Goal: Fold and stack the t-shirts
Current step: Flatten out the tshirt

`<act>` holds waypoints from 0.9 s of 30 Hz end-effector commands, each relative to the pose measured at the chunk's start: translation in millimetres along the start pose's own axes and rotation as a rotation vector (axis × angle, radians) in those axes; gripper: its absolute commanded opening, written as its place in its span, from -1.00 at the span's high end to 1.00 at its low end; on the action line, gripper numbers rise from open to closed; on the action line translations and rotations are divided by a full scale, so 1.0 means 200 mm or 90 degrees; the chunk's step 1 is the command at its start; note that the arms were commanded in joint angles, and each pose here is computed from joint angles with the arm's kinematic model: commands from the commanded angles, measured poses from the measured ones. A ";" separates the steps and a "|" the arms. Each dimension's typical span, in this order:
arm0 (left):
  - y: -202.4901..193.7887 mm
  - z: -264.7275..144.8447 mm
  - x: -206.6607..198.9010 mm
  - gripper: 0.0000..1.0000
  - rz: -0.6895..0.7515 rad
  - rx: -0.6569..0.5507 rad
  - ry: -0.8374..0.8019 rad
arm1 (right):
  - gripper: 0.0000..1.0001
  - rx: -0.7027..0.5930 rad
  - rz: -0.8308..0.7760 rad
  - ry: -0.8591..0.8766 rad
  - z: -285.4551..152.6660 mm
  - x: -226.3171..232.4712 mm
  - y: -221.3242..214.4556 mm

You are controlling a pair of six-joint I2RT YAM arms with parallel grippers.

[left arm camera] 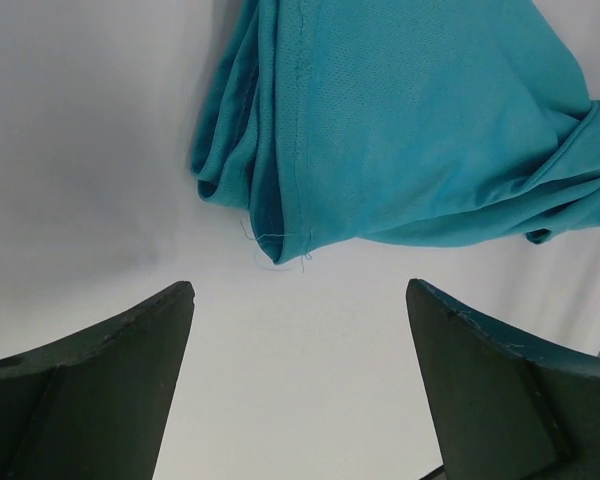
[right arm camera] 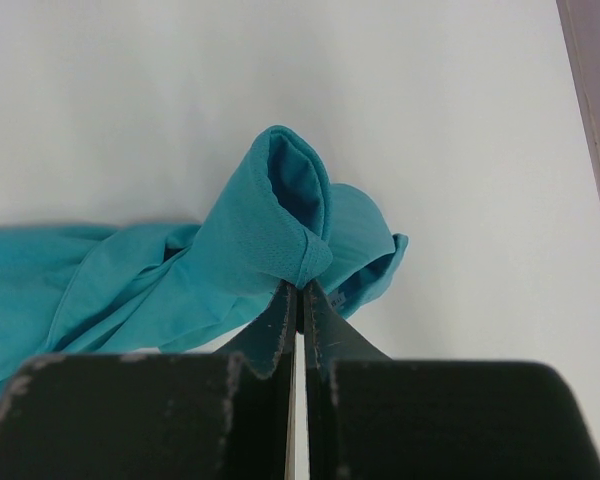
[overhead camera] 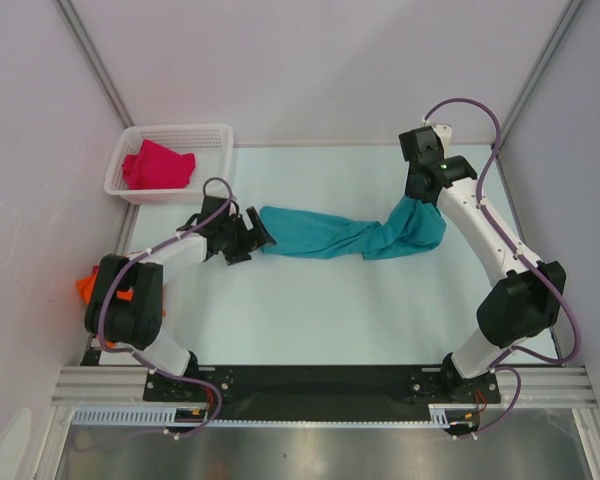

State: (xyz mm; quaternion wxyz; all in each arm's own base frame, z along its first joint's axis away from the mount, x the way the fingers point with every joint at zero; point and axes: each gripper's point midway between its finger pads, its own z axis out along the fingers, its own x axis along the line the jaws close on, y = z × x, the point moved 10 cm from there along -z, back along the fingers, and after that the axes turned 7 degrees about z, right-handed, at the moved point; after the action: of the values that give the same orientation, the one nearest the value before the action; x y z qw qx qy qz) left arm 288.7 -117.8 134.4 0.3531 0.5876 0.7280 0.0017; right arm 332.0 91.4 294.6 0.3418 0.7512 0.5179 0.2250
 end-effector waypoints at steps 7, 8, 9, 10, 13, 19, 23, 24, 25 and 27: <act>0.00 0.08 -0.03 -0.74 -0.002 -0.007 -0.027 | 1.00 -0.025 0.002 -0.004 -0.05 -0.01 0.02; 0.00 0.08 -0.03 -0.73 -0.003 -0.008 -0.030 | 1.00 -0.025 0.000 -0.004 -0.05 0.00 0.02; 0.00 0.09 -0.04 -0.72 -0.001 -0.007 -0.034 | 1.00 -0.025 0.000 -0.006 -0.05 -0.01 0.02; 0.00 0.09 -0.04 -0.70 -0.002 -0.008 -0.037 | 1.00 -0.024 0.000 -0.007 -0.05 -0.01 0.02; 0.01 0.08 -0.06 -0.65 0.001 -0.009 -0.045 | 1.00 -0.025 -0.002 -0.010 -0.05 -0.01 0.02; 0.01 0.07 -0.10 -0.55 0.008 -0.014 -0.056 | 1.00 -0.023 -0.003 -0.008 -0.04 0.00 0.01; 0.01 0.07 -0.11 -0.53 0.011 -0.016 -0.061 | 1.00 -0.022 -0.006 -0.009 -0.04 0.00 0.01; 0.01 0.08 -0.12 -0.51 0.012 -0.017 -0.063 | 1.00 -0.022 -0.006 -0.009 -0.04 0.00 0.01; 0.01 0.08 -0.12 -0.48 0.012 -0.015 -0.064 | 1.00 -0.021 -0.007 -0.010 -0.04 0.00 0.00; 0.00 0.08 -0.12 -0.37 0.014 -0.015 -0.066 | 1.00 -0.021 -0.008 -0.009 -0.04 0.00 0.00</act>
State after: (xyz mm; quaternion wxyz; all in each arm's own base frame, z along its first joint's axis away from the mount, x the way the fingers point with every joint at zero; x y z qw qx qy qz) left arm 291.1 -136.6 122.2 0.3615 0.5934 0.7190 -0.0179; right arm 329.7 94.0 292.4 0.3464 0.7484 0.5218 0.2182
